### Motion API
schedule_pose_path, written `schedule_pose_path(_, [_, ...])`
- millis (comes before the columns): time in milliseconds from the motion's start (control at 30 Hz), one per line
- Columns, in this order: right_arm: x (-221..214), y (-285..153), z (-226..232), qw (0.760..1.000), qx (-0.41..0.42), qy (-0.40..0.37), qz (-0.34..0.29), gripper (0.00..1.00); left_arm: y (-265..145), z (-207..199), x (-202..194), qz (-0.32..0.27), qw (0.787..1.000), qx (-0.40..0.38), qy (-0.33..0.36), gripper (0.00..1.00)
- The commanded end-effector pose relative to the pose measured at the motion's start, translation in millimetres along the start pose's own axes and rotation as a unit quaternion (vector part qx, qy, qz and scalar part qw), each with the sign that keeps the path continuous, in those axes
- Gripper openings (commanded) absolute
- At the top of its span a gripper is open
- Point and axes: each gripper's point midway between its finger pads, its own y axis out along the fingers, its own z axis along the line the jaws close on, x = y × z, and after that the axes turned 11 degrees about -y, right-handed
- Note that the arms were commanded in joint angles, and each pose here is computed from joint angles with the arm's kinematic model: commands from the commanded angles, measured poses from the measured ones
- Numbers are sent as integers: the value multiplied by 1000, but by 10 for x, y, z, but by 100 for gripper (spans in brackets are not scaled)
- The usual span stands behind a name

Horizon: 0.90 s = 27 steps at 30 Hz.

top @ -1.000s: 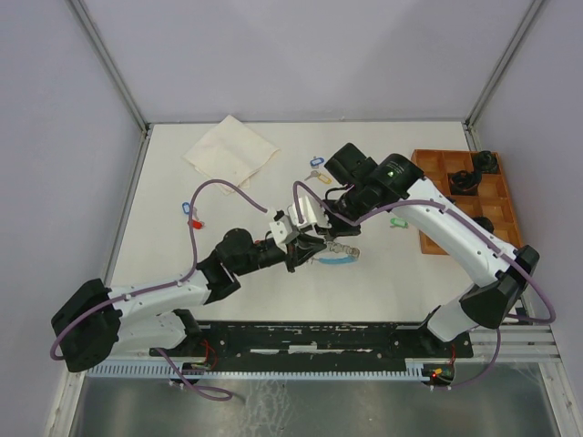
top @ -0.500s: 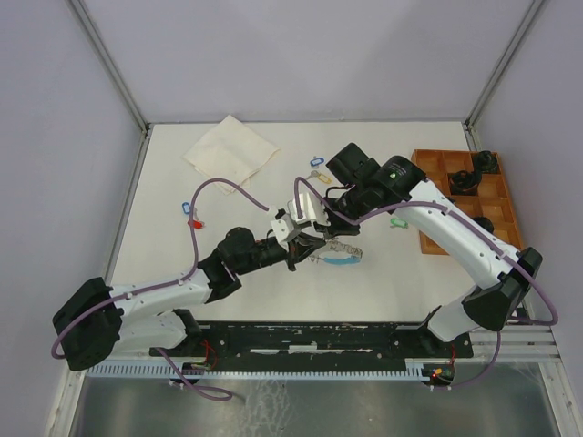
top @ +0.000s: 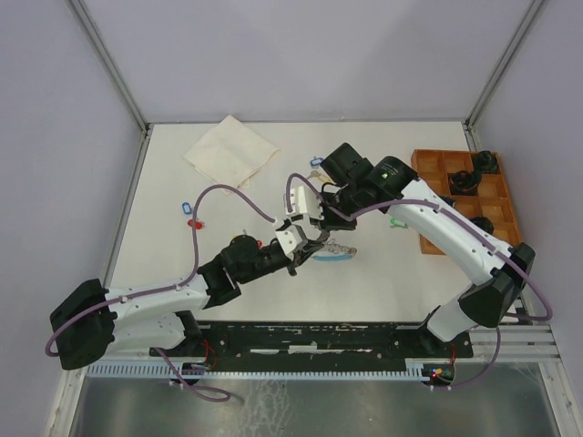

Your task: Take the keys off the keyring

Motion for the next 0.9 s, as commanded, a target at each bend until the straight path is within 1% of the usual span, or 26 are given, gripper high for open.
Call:
schedule_pose_path(0, [-162,79,-151,998,-23,18,51,0,-21,23,283,-42,997,19,59,3])
schedule_pose_path(133, [-185,115,-167,998,-18,28,53,1,-37,36,301,-48,997,26,62,3])
schedule_pose_path(300, [-175,114,-206,998,-13,48,27,1,-74,62,273,-49,996,32,65,3])
schedule_pose_path(433, [-221,59,-353,994,-20,102,-34,1,-97,144,222,-45,996,54,59,3])
schedule_pose_path(533, [-364,18,-528,979,-39,174,-94,1,-118,249,211,-49,995,81,40,3])
schedule_pose_path(600, [-550,23,-615,967,-56,222,-111,1,-140,312,206,-52,994,93,24,3])
schedule_pose_path(733, [-1070,52,-792,936,-101,315,-116,1,-197,528,224,-61,989,128,-28,3])
schedule_pose_path(800, [-1332,100,-816,919,-107,362,-114,0,-213,662,244,-66,984,151,-71,3])
schedule_pose_path(867, [-1601,148,-821,906,-109,397,-98,0,-221,838,266,-66,976,176,-106,3])
